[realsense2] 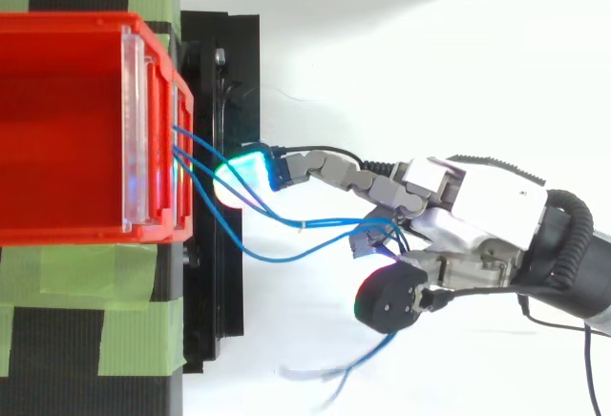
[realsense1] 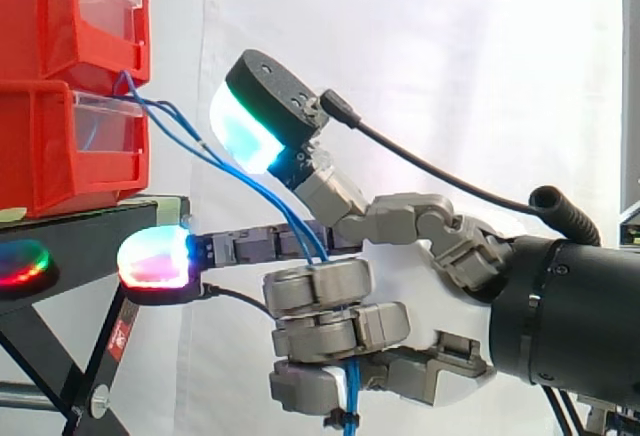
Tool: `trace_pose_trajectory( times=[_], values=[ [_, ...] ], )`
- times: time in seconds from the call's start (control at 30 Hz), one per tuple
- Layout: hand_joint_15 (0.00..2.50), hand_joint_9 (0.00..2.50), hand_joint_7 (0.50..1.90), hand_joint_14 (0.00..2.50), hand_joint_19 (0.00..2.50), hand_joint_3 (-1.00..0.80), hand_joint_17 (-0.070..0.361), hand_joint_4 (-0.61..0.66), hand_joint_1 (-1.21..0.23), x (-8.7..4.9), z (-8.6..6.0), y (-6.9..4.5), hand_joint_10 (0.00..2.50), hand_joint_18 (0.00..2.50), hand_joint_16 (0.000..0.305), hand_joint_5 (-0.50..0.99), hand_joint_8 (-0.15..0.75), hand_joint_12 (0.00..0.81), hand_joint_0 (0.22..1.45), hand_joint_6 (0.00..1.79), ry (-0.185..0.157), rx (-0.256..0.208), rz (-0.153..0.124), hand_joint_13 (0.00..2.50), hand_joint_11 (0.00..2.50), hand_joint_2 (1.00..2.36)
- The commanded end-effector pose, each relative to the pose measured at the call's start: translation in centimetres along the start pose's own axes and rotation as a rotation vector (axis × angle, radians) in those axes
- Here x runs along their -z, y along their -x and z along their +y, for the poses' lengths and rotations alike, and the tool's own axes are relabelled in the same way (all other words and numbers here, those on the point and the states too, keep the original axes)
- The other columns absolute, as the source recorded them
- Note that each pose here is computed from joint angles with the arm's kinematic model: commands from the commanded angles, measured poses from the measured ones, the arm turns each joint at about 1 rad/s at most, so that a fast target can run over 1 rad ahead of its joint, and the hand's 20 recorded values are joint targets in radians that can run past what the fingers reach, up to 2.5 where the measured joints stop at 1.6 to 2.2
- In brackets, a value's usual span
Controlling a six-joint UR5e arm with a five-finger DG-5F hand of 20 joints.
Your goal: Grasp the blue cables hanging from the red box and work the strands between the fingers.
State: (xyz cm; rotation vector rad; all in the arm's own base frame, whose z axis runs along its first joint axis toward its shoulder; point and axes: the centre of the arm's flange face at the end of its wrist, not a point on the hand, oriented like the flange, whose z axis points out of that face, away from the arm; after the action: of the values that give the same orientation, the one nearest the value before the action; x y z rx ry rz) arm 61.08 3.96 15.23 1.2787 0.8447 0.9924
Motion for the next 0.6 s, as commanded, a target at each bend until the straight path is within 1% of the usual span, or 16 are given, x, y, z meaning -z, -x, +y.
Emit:
trace_pose_trajectory(
  times=[0.0, 0.07, 0.1, 0.13, 0.17, 0.23, 0.4, 0.43, 0.47, 0.57],
  values=[
    [1.23, 1.1, 0.7, 2.13, 1.6, -1.0, 0.148, 0.24, -0.45, 0.19, 0.01, -0.29, 1.5, 1.33, 0.066, -0.12, 0.328, 0.426, 0.68, 0.01, -0.01, 0.009, 0.006, 1.09, 1.79, 1.0],
    [1.25, 1.09, 0.7, 2.18, 1.61, -1.0, 0.147, 0.24, -0.45, 0.37, -0.21, -0.27, 1.56, 1.33, 0.065, -0.11, 0.324, 0.434, 0.68, 0.01, -0.021, 0.02, 0.01, 1.08, 1.81, 1.0],
    [1.25, 1.08, 0.7, 2.21, 1.62, -1.0, 0.148, 0.25, -0.45, 0.43, -0.14, -0.34, 1.61, 1.34, 0.066, -0.11, 0.331, 0.433, 0.68, 0.01, -0.022, 0.021, 0.012, 1.08, 1.8, 1.0],
    [1.24, 1.07, 0.7, 2.23, 1.62, -1.0, 0.146, 0.25, -0.45, 0.49, -0.24, -0.39, 1.72, 1.34, 0.065, -0.1, 0.326, 0.433, 0.68, 0.01, -0.025, 0.023, 0.012, 1.07, 1.79, 1.0],
    [1.24, 1.07, 0.7, 2.23, 1.63, -1.0, 0.146, 0.25, -0.45, 0.5, -0.25, -0.38, 1.74, 1.34, 0.065, -0.1, 0.329, 0.427, 0.68, 0.01, -0.026, 0.024, 0.012, 1.07, 1.8, 1.0],
    [1.24, 1.06, 0.72, 2.28, 1.63, -1.0, 0.147, 0.26, -0.45, 0.55, -0.26, -0.45, 1.87, 1.35, 0.066, -0.08, 0.327, 0.434, 0.68, 0.01, -0.027, 0.025, 0.014, 1.06, 1.81, 1.0],
    [1.22, 1.05, 0.74, 2.31, 1.64, -1.0, 0.146, 0.27, -0.46, 0.59, -0.26, -0.54, 1.96, 1.35, 0.065, -0.06, 0.336, 0.438, 0.68, 0.01, -0.027, 0.025, 0.015, 1.06, 1.84, 1.0],
    [1.23, 1.05, 0.74, 2.31, 1.64, -1.0, 0.147, 0.27, -0.46, 0.64, -0.3, -0.5, 1.99, 1.35, 0.065, -0.06, 0.334, 0.431, 0.68, 0.01, -0.031, 0.029, 0.015, 1.06, 1.8, 1.0],
    [1.22, 1.05, 0.74, 2.32, 1.64, -1.0, 0.145, 0.27, -0.46, 0.62, -0.22, -0.5, 1.98, 1.35, 0.065, -0.06, 0.328, 0.438, 0.68, 0.01, -0.03, 0.028, 0.015, 1.06, 1.84, 1.0],
    [1.23, 1.04, 0.75, 2.33, 1.64, -1.0, 0.146, 0.27, -0.46, 0.79, -0.34, -0.47, 2.04, 1.35, 0.065, -0.05, 0.331, 0.433, 0.68, 0.01, -0.042, 0.039, 0.018, 1.06, 1.84, 1.0]
  ],
)
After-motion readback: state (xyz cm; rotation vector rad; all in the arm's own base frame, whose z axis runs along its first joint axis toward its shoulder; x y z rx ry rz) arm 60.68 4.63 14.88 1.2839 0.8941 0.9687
